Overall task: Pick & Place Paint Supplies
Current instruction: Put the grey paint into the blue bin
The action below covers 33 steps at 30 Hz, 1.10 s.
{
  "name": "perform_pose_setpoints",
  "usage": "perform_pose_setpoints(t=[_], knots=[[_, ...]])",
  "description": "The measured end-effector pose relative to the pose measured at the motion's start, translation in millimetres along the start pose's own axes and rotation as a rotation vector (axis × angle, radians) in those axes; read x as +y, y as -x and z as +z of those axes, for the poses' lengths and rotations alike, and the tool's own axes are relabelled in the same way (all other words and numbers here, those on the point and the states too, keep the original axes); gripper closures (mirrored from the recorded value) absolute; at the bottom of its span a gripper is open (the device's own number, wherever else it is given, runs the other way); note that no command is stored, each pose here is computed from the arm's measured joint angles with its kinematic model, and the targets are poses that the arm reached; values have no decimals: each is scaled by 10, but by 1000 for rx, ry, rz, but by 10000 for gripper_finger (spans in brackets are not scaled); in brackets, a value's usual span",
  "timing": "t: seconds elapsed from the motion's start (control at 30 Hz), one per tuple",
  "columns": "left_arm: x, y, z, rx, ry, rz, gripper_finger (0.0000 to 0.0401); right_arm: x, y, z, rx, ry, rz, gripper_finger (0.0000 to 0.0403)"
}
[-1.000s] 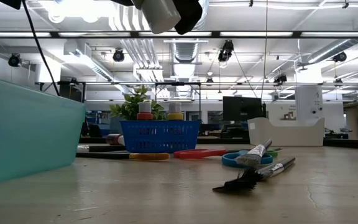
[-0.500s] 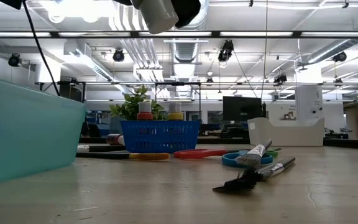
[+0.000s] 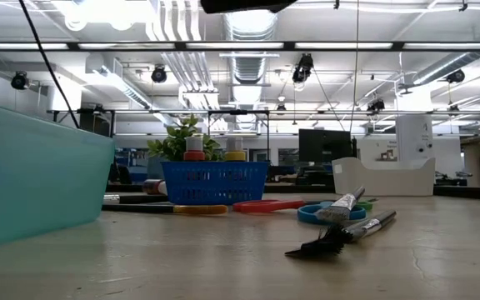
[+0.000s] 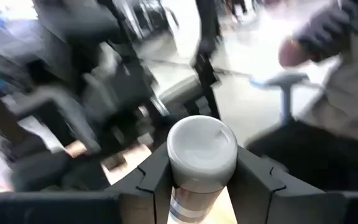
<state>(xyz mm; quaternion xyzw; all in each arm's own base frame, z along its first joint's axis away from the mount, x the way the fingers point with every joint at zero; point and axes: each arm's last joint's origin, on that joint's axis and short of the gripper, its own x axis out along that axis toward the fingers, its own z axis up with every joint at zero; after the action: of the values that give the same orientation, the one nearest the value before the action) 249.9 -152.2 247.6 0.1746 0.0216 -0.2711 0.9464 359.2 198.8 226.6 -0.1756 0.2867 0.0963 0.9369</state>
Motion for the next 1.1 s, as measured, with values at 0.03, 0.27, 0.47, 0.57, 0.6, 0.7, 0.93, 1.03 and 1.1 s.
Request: perform_pose_setpoints(t=[0.03,0.27,0.47,0.57,0.6,0.7,0.93,1.03,1.1], knots=[[5,24,42,-31,-1,21,272,36,17,-7,9,11,-40,94],[33,216,154,-367,58,149,272,436,225,-15,26,229,-460,94],[34,349,25,-615,228,307,272,713,290,84,21,414,-786,94],[40,318,-46,-662,298,367,272,714,178,116,44,481,-848,94],[53,288,-77,-646,323,377,272,690,133,127,48,492,-864,94],[93,184,-86,-651,402,394,272,607,15,158,58,520,-912,94],[114,136,-25,-666,388,404,272,491,2,215,33,526,-914,94],[121,151,-12,-673,387,408,272,491,87,268,14,504,-918,94],[117,149,-17,-667,387,408,272,493,156,308,-3,493,-917,94]])
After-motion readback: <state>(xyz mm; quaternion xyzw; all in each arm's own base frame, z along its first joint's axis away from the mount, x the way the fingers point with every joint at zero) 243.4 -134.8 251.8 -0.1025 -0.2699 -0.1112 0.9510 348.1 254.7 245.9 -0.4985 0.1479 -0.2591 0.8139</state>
